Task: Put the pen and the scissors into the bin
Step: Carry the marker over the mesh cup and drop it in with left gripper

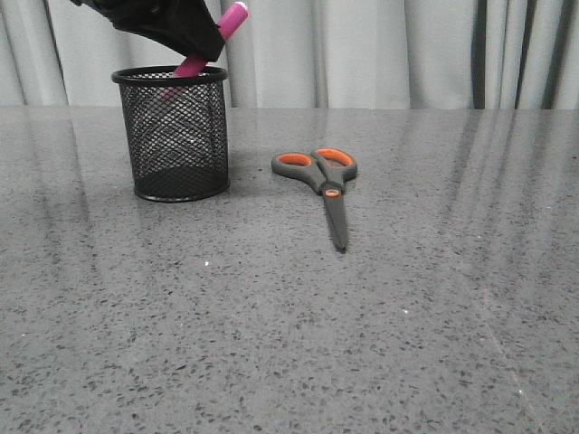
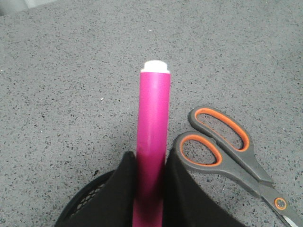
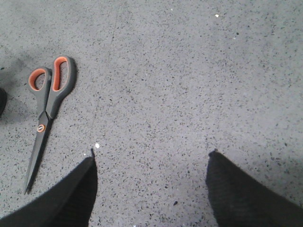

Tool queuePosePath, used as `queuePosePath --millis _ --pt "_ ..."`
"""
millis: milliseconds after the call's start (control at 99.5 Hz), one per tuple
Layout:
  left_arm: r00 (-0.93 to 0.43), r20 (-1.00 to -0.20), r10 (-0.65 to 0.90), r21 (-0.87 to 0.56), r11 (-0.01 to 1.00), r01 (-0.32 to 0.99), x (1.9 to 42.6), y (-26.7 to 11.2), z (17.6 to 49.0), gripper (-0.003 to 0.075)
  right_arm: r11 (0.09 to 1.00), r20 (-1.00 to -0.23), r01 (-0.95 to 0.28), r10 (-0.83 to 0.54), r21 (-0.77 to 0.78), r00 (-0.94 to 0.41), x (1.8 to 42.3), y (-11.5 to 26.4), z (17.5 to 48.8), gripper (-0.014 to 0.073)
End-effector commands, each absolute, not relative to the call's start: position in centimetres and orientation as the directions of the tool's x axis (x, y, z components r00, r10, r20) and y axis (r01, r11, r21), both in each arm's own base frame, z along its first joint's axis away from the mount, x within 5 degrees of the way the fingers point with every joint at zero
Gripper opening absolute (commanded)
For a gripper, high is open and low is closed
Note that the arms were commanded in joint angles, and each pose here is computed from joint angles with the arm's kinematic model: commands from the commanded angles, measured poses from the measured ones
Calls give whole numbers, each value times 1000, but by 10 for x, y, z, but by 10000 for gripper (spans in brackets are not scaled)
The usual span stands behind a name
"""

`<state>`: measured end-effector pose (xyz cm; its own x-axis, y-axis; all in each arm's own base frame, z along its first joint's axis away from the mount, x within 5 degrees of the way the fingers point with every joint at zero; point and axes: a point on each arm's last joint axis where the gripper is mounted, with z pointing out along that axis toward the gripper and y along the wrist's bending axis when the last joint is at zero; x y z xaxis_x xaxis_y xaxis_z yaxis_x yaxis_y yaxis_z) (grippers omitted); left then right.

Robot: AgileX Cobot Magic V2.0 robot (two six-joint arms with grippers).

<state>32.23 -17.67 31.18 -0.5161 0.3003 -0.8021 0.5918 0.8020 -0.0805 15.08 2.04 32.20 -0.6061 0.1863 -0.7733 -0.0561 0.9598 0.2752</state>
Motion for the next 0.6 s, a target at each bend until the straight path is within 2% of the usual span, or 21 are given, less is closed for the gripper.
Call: queuePosePath --millis 0,101,171,432,482,593 --pt "-449 -859 246 -69 814 577 322 -171 339 -20 960 -823 -64 196 271 -534 154 19 337 443" --pt "-466 -849 250 -74 817 572 323 -167 338 -16 960 -823 -64 196 271 -534 154 19 337 443" --pt "-475 -844 250 -76 820 567 324 -164 337 24 960 -823 -64 196 271 -534 154 19 337 443" --pt "-493 -841 223 -107 825 555 325 -161 337 386 960 -823 -64 196 271 -534 154 19 337 443" --pt "-493 -842 219 -111 825 555 325 -161 338 413 960 -823 -64 196 271 -534 154 19 337 443" --pt "-464 -863 201 -105 825 555 321 -160 349 404 960 -823 -64 196 271 -534 154 19 337 443"
